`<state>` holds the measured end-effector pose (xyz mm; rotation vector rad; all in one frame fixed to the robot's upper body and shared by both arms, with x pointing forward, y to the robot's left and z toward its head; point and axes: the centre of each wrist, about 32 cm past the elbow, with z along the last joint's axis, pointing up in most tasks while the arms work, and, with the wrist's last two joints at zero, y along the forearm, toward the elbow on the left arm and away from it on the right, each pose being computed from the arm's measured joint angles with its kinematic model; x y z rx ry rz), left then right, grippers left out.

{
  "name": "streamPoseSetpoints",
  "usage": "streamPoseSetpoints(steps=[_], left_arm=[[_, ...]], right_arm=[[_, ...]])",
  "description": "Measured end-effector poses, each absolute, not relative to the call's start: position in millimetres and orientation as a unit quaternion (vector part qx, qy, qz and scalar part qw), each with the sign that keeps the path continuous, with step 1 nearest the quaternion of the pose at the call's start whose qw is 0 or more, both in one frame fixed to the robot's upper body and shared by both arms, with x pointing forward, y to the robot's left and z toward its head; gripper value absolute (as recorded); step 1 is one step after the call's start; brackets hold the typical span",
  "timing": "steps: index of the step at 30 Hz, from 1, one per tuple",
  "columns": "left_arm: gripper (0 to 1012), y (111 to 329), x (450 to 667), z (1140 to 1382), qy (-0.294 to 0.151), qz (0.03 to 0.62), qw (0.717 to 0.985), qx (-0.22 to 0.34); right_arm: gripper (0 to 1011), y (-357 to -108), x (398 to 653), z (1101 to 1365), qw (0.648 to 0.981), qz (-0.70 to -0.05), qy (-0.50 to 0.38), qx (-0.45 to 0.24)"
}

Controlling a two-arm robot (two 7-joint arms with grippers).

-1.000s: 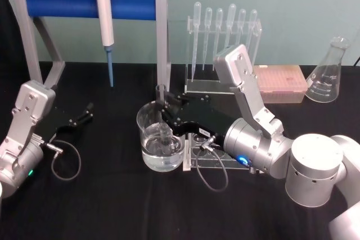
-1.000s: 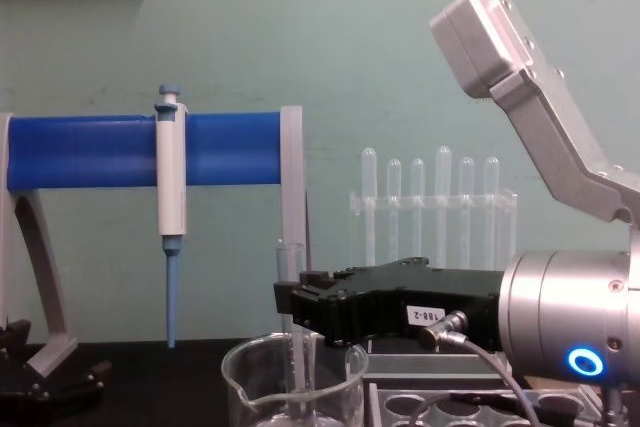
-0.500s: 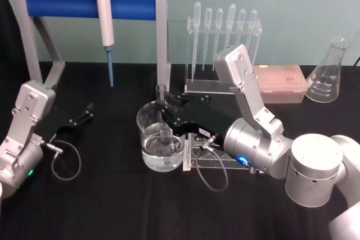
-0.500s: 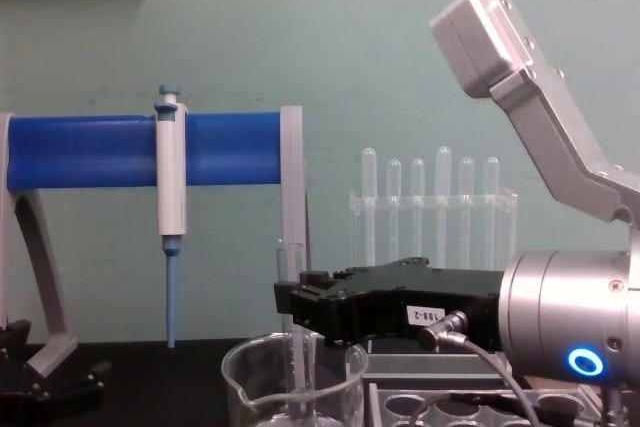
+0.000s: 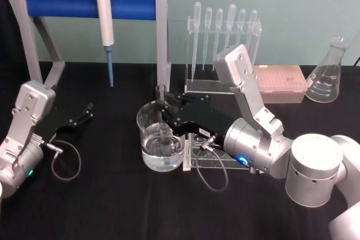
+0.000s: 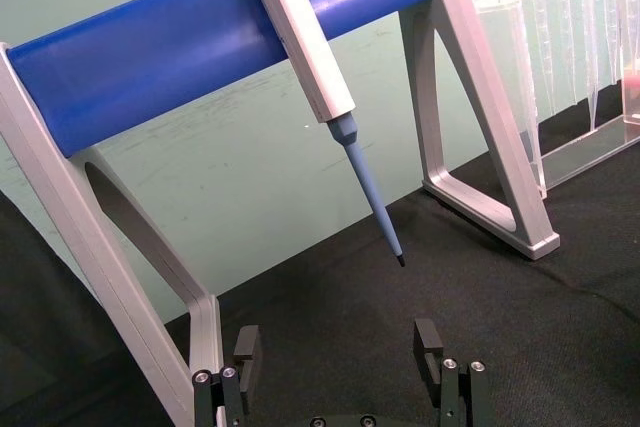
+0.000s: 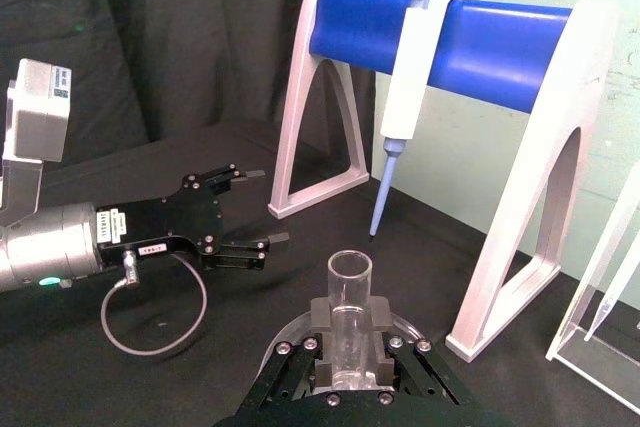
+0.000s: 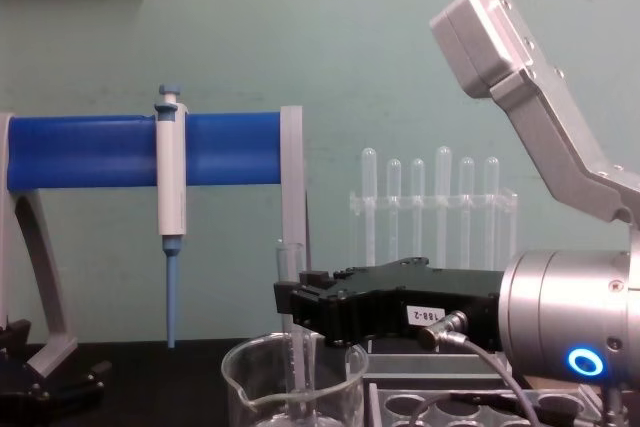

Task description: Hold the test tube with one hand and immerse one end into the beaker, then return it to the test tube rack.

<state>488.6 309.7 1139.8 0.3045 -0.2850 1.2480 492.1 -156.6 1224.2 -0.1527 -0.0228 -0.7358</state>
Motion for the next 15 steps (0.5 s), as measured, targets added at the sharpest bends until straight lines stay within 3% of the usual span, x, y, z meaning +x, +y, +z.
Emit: streamPoseSetpoints(steps=[15], left_arm=[[1000, 309.7, 488.6, 1139.8, -0.132, 0.58, 0.791, 0.141]], right_arm=[[222, -156.6, 492.1, 1224.2, 0.93, -0.359, -0.011, -0.075]])
